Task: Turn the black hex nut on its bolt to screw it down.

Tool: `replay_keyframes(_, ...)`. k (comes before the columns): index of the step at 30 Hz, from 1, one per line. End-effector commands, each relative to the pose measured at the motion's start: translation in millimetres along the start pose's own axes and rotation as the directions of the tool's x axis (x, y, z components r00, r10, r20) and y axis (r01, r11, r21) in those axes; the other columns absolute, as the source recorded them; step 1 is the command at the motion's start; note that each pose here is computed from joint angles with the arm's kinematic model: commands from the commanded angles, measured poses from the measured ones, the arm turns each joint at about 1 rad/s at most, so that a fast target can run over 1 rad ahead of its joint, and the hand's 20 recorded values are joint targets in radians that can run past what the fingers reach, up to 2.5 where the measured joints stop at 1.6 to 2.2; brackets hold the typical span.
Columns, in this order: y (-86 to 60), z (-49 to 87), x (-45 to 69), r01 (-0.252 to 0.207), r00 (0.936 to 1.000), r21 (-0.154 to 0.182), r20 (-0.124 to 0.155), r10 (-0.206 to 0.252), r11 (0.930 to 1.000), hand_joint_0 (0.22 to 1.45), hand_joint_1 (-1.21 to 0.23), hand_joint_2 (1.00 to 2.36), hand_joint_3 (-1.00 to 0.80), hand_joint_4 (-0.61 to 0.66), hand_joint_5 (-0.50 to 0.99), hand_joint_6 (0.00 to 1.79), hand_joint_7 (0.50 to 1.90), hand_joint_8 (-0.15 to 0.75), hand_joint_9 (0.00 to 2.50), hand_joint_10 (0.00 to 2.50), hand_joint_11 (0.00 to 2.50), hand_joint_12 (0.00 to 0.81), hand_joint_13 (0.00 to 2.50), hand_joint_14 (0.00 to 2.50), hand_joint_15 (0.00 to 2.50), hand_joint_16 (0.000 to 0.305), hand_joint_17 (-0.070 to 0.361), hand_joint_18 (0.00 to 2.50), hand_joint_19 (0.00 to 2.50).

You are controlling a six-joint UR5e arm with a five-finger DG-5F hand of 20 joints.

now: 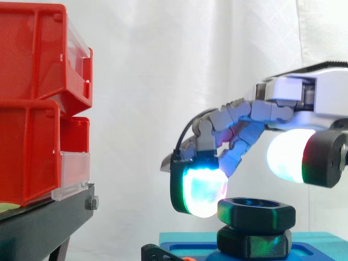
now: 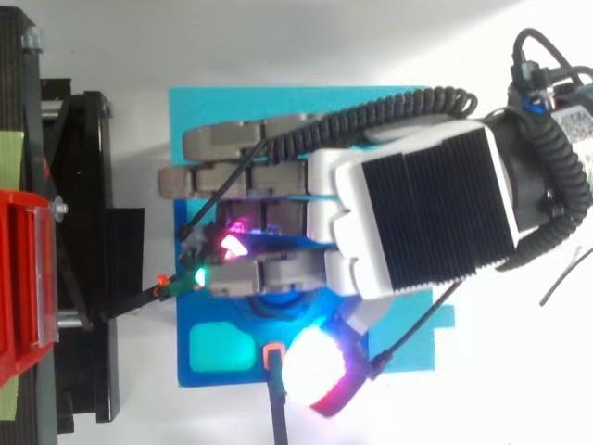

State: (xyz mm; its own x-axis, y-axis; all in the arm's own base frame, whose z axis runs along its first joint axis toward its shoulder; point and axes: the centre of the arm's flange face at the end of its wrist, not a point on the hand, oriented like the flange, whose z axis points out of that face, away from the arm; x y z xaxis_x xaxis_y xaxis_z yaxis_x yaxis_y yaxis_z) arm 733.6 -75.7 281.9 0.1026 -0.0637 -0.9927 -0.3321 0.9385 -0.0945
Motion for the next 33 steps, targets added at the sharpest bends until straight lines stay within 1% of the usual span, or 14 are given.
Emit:
replay_keyframes(1, 6.9, 8.1, -4.6, 0.006, 0.9992, -0.005, 0.040, -0.006, 1.0000, 0.48, -0.15, 1.00, -0.50, 0.16, -0.03, 0.60, 1.28, 0.231, 0.91, 0.01, 0.16, 0.289, 0.53, 0.00, 0.00, 0.048, 0.108, 0.43, 0.20)
replay_keyframes(2, 7.3, 10.1, -6.6, 0.010, 0.9985, -0.006, 0.053, -0.010, 0.9999, 0.48, -0.15, 1.00, -0.50, 0.15, -0.03, 0.59, 1.28, 0.231, 0.91, 0.01, 0.16, 0.288, 0.53, 0.00, 0.00, 0.048, 0.108, 0.43, 0.20)
replay_keyframes(5, 10.5, 14.0, -9.6, 0.015, 0.9975, -0.009, 0.070, -0.014, 0.9999, 0.48, -0.15, 1.00, -0.50, 0.16, -0.03, 0.57, 1.31, 0.233, 0.91, 0.01, 0.15, 0.287, 0.53, 0.00, 0.00, 0.048, 0.108, 0.43, 0.20)
replay_keyframes(6, 14.9, 16.9, -10.5, 0.015, 0.9970, -0.010, 0.076, -0.015, 0.9998, 0.48, -0.15, 1.00, -0.50, 0.16, -0.03, 0.56, 1.32, 0.234, 0.91, 0.01, 0.16, 0.287, 0.53, 0.00, 0.00, 0.048, 0.108, 0.44, 0.20)
replay_keyframes(9, 19.0, 19.7, -10.7, 0.013, 0.9971, 0.002, 0.075, -0.013, 0.9999, 0.48, -0.15, 1.00, -0.50, 0.17, -0.03, 0.56, 1.32, 0.233, 0.91, 0.01, 0.16, 0.288, 0.53, 0.00, 0.00, 0.048, 0.108, 0.43, 0.20)
replay_keyframes(13, 22.4, 21.8, -11.3, 0.013, 0.9968, 0.004, 0.079, -0.013, 0.9999, 0.48, -0.15, 1.00, -0.50, 0.17, -0.03, 0.54, 1.35, 0.233, 0.91, 0.01, 0.16, 0.287, 0.53, 0.00, 0.00, 0.048, 0.108, 0.44, 0.20)
replay_keyframes(17, 31.5, 25.9, -11.4, 0.011, 0.9971, 0.004, 0.075, -0.011, 0.9999, 0.48, -0.15, 1.00, -0.50, 0.18, -0.02, 0.52, 1.38, 0.233, 0.92, 0.01, 0.16, 0.289, 0.53, 0.00, 0.00, 0.048, 0.108, 0.44, 0.21)
replay_keyframes(18, 33.4, 26.9, -11.2, 0.009, 0.9974, 0.013, 0.071, -0.010, 0.9999, 0.48, -0.15, 1.00, -0.50, 0.17, -0.02, 0.51, 1.38, 0.234, 0.92, 0.01, 0.17, 0.288, 0.53, 0.00, 0.00, 0.048, 0.108, 0.44, 0.20)
replay_keyframes(21, 37.2, 27.3, -9.1, 0.003, 0.9985, 0.025, 0.054, -0.004, 0.9997, 0.48, -0.15, 1.00, -0.50, 0.16, -0.02, 0.52, 1.38, 0.234, 0.92, 0.01, 0.18, 0.289, 0.53, 0.00, 0.00, 0.048, 0.109, 0.44, 0.20)
replay_keyframes(24, 42.2, 27.4, -7.3, -0.002, 0.9994, 0.025, 0.034, 0.002, 0.9997, 0.48, -0.15, 1.00, -0.50, 0.16, -0.03, 0.55, 1.34, 0.240, 0.92, 0.01, 0.16, 0.291, 0.54, 0.00, 0.00, 0.048, 0.109, 0.44, 0.20)
replay_keyframes(28, 42.6, 26.7, -6.5, -0.002, 0.9997, 0.023, 0.026, 0.002, 0.9997, 0.48, -0.16, 1.00, -0.50, 0.17, -0.03, 0.54, 1.35, 0.241, 0.93, 0.01, 0.18, 0.292, 0.54, 0.00, 0.00, 0.048, 0.108, 0.44, 0.20)
replay_keyframes(29, 40.6, 26.1, -4.1, 0.003, 0.9997, 0.026, 0.023, -0.004, 0.9996, 0.48, -0.16, 1.00, -0.50, 0.17, -0.03, 0.54, 1.35, 0.246, 0.94, 0.01, 0.19, 0.292, 0.54, 0.00, 0.00, 0.048, 0.108, 0.44, 0.20)
replay_keyframes(30, 39.8, 26.2, 1.5, 0.002, 0.9999, 0.027, 0.017, -0.003, 0.9996, 0.48, -0.16, 1.00, -0.50, 0.17, -0.03, 0.54, 1.35, 0.246, 0.94, 0.01, 0.18, 0.290, 0.54, 0.00, 0.00, 0.048, 0.108, 0.44, 0.20)
replay_keyframes(33, 35.5, 25.3, 2.1, 0.015, 0.9996, 0.033, 0.022, -0.015, 0.9994, 0.49, -0.16, 1.00, -0.50, 0.16, -0.03, 0.55, 1.33, 0.243, 0.94, 0.01, 0.19, 0.293, 0.54, 0.00, 0.00, 0.048, 0.108, 0.44, 0.20)
